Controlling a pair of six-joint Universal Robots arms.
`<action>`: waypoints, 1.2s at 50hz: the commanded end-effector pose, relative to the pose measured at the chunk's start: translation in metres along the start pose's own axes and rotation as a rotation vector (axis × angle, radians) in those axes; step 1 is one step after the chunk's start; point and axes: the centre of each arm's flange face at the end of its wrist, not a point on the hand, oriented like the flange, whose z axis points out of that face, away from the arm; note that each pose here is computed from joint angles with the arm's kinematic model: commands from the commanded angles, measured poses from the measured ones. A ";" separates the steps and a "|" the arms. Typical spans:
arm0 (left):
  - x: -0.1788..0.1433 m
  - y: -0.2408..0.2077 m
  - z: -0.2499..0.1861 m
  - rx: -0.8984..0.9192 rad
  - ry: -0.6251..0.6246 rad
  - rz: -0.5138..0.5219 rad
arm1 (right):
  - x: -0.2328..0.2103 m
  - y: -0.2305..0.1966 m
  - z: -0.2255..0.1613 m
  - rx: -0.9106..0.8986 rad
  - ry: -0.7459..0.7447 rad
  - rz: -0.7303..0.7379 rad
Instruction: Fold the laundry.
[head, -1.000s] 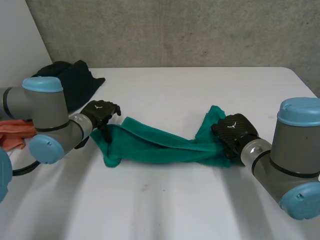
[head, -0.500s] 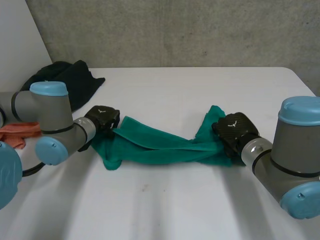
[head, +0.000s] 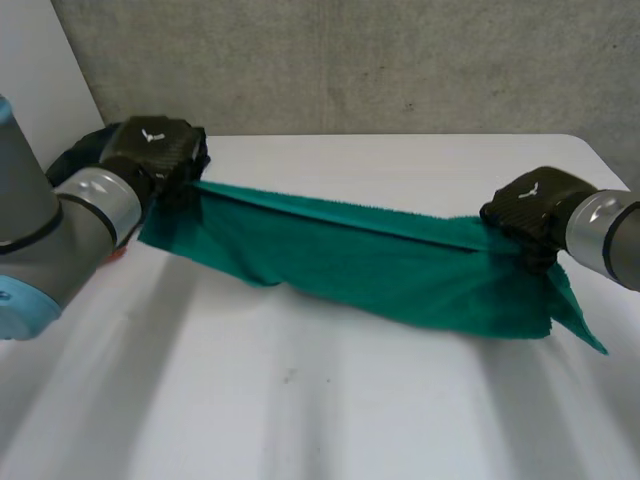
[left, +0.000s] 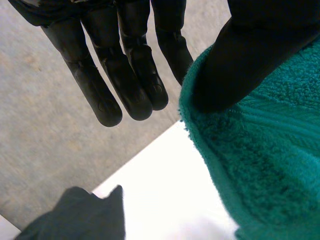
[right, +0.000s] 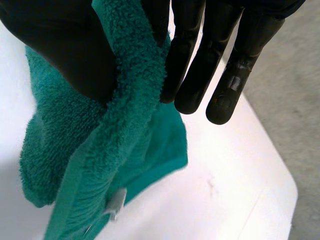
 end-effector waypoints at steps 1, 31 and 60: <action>0.009 0.032 0.043 0.015 -0.001 0.010 | 0.003 0.001 0.055 0.052 0.060 -0.032; 0.038 0.004 0.048 0.366 -0.120 0.034 | 0.004 -0.014 0.106 0.249 0.207 0.145; 0.034 0.038 0.016 0.181 -0.088 0.023 | -0.015 0.068 0.075 0.036 0.065 0.520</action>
